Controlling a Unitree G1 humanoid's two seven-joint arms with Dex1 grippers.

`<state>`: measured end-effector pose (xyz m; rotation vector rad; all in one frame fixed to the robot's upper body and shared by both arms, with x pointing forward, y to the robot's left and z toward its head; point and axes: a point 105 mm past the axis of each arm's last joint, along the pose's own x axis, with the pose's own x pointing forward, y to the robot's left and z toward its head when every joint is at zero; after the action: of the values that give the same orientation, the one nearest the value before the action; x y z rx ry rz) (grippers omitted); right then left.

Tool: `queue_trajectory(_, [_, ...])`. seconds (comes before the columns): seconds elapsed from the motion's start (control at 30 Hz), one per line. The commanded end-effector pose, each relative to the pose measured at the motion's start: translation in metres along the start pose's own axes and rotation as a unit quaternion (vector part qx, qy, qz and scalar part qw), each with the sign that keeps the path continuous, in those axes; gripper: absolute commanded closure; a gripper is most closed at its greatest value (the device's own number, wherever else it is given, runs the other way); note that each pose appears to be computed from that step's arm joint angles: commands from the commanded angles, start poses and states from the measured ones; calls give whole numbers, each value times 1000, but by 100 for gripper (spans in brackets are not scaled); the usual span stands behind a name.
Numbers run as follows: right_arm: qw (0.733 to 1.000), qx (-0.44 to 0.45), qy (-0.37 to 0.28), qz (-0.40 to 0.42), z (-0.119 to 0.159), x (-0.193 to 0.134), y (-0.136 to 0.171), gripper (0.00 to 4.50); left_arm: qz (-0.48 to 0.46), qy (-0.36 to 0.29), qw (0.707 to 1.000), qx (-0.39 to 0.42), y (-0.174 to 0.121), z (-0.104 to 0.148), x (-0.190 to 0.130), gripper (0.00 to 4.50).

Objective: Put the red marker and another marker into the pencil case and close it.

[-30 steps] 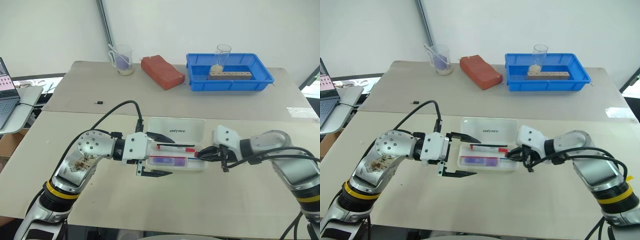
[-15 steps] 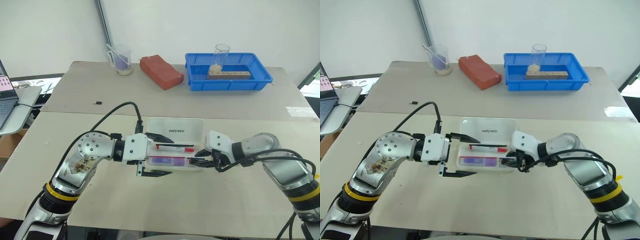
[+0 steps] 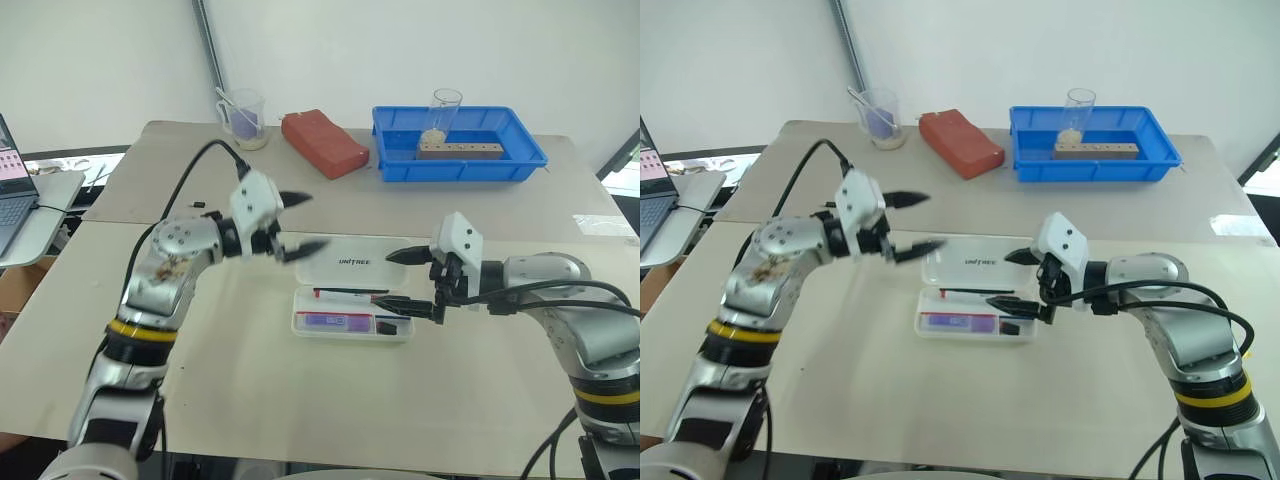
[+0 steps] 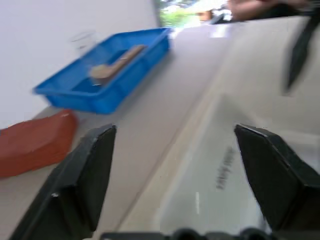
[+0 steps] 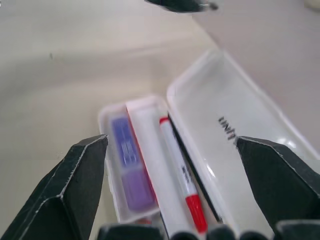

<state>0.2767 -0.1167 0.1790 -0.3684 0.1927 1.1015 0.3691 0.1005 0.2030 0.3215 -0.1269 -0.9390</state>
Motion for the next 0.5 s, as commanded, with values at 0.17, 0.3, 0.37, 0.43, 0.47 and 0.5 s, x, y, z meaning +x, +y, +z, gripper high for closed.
queue_trajectory(0.17, [996,-20,-48,-73,45,-9,-15,0,71,84,993,-49,37,-41,9,433])
queue_trajectory(0.3, [995,-22,-51,-78,50,-8,-13,0,41,121,990,-60,32,-54,16,444])
queue_trajectory(0.37, [995,-22,-50,-81,49,-8,-13,0,21,134,988,-73,27,-59,21,444])
queue_trajectory(0.43, [995,-22,-47,-84,47,-8,-15,0,-11,142,985,-96,19,-61,24,444])
queue_trajectory(0.47, [995,-22,-46,-85,47,-8,-15,0,-23,146,984,-105,16,-61,25,444])
queue_trajectory(0.5, [995,-23,-45,-85,47,-8,-16,0,-33,149,982,-110,14,-61,25,444])
